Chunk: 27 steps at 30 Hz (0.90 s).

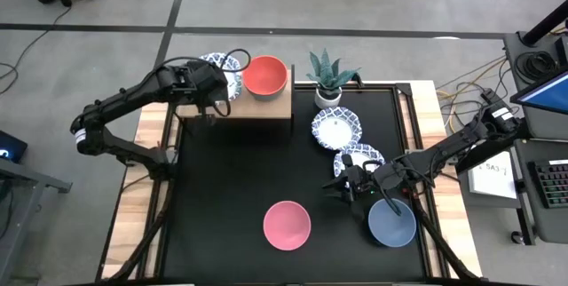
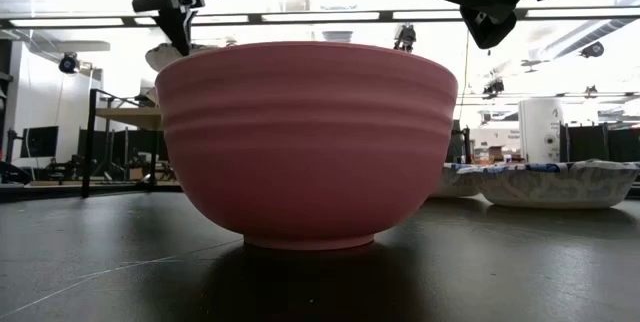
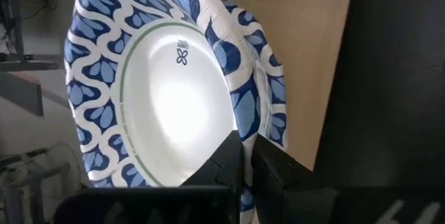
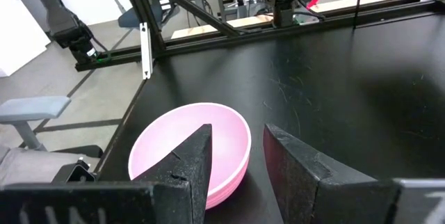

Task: Place and stack bowls onto a shelf
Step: Stack the white bowl on top of the white bowl on the shelf

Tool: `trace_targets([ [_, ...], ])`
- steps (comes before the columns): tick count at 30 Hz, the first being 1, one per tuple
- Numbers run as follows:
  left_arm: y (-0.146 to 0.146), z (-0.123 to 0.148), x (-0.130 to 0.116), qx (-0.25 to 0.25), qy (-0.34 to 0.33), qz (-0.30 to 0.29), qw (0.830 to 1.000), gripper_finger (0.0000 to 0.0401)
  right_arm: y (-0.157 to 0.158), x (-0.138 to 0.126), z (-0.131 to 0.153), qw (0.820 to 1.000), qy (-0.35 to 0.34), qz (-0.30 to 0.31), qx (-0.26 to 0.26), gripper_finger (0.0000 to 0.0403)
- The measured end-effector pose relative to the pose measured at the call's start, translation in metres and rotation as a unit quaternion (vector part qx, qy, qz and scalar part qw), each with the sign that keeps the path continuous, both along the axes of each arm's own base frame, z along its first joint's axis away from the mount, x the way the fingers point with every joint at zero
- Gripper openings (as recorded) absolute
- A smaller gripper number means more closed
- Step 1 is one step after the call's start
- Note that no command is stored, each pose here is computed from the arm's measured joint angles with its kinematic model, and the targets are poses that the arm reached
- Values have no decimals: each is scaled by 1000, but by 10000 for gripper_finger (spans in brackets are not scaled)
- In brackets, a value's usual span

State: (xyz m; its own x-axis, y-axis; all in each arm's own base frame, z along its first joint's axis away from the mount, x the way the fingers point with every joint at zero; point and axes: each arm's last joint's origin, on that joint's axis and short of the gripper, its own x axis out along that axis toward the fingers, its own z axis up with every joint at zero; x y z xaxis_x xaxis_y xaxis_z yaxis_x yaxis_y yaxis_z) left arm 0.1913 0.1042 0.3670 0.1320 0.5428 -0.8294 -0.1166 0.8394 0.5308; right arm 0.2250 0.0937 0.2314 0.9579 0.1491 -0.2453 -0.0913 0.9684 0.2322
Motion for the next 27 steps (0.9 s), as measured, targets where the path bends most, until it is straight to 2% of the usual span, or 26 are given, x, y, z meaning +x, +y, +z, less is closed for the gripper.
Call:
trace_targets([
  [8,8,0,-4,-12,-9,17,1000,11,0,0,0,1000,0,0,0,118],
  [22,15,1,-8,-9,-16,39,999,91,0,0,-1,1000,1,0,0,118],
  [27,11,17,-13,-14,-42,48,998,115,0,0,0,1000,1,0,0,118],
])
